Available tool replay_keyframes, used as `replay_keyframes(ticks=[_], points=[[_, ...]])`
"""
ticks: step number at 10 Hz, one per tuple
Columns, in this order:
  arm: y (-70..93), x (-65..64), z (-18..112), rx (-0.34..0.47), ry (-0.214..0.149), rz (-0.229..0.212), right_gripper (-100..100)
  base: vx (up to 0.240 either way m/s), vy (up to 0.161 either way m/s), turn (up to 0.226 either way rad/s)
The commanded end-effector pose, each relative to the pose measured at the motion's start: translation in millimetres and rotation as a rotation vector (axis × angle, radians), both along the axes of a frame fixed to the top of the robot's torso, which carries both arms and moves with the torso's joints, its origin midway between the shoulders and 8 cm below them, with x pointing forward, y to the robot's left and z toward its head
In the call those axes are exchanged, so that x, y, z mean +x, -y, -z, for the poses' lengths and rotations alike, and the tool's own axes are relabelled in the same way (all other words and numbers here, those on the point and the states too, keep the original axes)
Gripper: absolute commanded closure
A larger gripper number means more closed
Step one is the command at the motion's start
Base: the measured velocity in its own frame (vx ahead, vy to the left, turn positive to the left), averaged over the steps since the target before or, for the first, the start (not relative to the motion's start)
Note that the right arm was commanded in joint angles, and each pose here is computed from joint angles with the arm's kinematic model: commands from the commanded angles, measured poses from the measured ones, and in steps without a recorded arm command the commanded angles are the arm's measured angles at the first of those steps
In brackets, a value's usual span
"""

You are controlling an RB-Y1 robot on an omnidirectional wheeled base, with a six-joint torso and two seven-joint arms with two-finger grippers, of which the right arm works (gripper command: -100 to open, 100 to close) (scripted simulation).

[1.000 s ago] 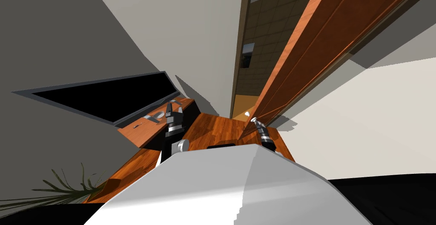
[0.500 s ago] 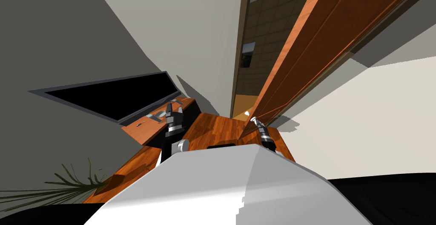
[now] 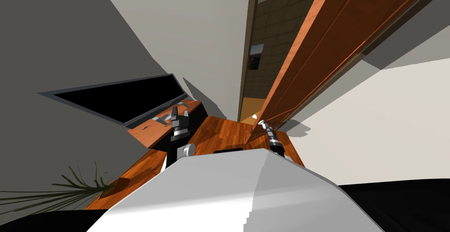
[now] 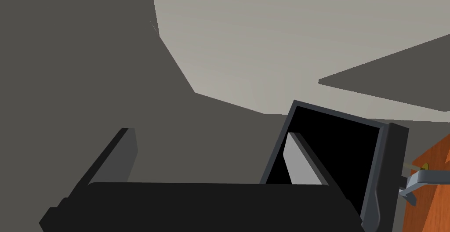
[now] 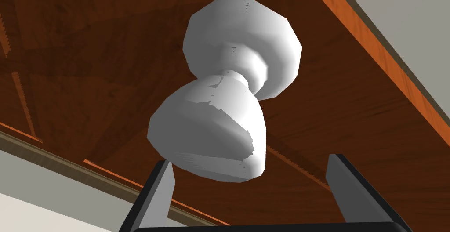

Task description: Pull the door open

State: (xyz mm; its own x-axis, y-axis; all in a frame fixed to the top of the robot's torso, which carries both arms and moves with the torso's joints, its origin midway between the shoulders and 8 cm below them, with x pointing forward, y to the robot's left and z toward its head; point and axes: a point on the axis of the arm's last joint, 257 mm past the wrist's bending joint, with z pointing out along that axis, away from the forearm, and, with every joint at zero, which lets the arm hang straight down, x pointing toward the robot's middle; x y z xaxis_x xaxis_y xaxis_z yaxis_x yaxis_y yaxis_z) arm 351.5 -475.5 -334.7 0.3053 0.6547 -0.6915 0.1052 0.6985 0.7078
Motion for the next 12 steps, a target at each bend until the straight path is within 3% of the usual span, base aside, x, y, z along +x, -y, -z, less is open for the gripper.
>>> replay_keyframes(ticks=[1, 12], points=[[-17.4, 0.5, 6.8, 0.042, 0.003, -0.026, 100, -0.013, 0.002, 0.012], [-18.2, 1.8, 4.3, 0.146, 0.043, -0.039, 100, -0.004, -0.003, 0.012]])
